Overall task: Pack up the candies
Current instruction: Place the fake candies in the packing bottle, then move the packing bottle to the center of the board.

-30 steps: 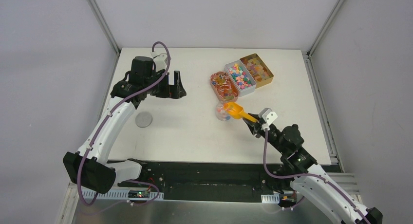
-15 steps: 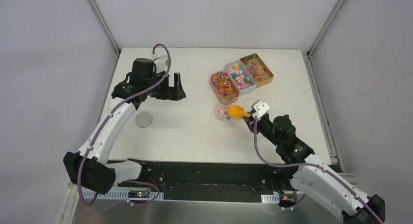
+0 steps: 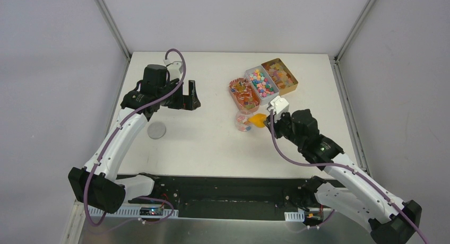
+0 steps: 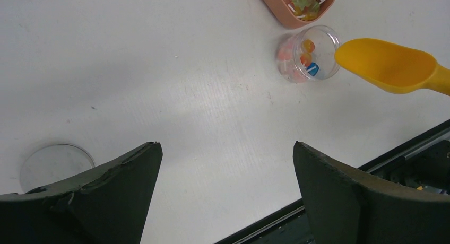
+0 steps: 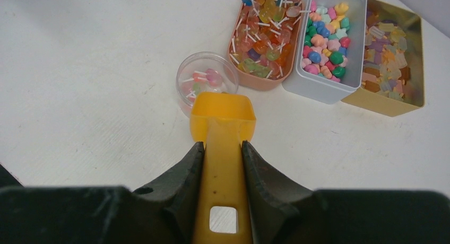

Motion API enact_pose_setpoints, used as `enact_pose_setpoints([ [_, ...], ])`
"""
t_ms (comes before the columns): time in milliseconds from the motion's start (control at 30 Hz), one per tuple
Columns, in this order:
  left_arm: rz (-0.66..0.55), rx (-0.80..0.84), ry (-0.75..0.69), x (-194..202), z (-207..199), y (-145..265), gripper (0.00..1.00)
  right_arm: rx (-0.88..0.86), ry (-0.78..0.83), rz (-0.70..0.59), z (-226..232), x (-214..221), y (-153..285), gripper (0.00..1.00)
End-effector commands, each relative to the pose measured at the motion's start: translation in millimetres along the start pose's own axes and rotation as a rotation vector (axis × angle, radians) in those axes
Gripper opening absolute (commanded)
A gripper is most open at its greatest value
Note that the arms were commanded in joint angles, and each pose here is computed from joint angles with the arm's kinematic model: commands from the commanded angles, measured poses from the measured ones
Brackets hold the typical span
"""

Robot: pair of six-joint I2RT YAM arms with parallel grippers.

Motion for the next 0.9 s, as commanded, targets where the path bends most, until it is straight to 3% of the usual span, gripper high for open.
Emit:
enact_pose_setpoints([
  [0,-0.059,-0.019,-0.031,-6.4,2.3,7.8,0.99,0.004,-0.038,0.018,-2.0,-24.6,5.2,0.00],
  [300,-0.067,-0.128,-0.011,-5.8,13.3,9.7,0.99,0.120,-0.055,0.053,-19.1,-38.1,-3.2,0.00],
  [467,-0.071,-0.123,-0.025,-5.6,12.9,11.7,0.99,0.099,-0.086,0.096,-28.4,-35.9,-12.5,0.00],
  [867,-0.042,-0.069,-0.031,-3.7,9.4,4.1,0.87,0.080,-0.080,0.135,-41.1,-20.0,-41.0,0.00],
])
Point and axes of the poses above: each gripper's point midway between its finger pads, its own y axis back along the fingers, its own z axis along the line the jaws close on, x = y × z, the point moved 7 cm from there along y, back along the fingers, and after that the axes turned 1 degree about -y, right-handed, at the moved point
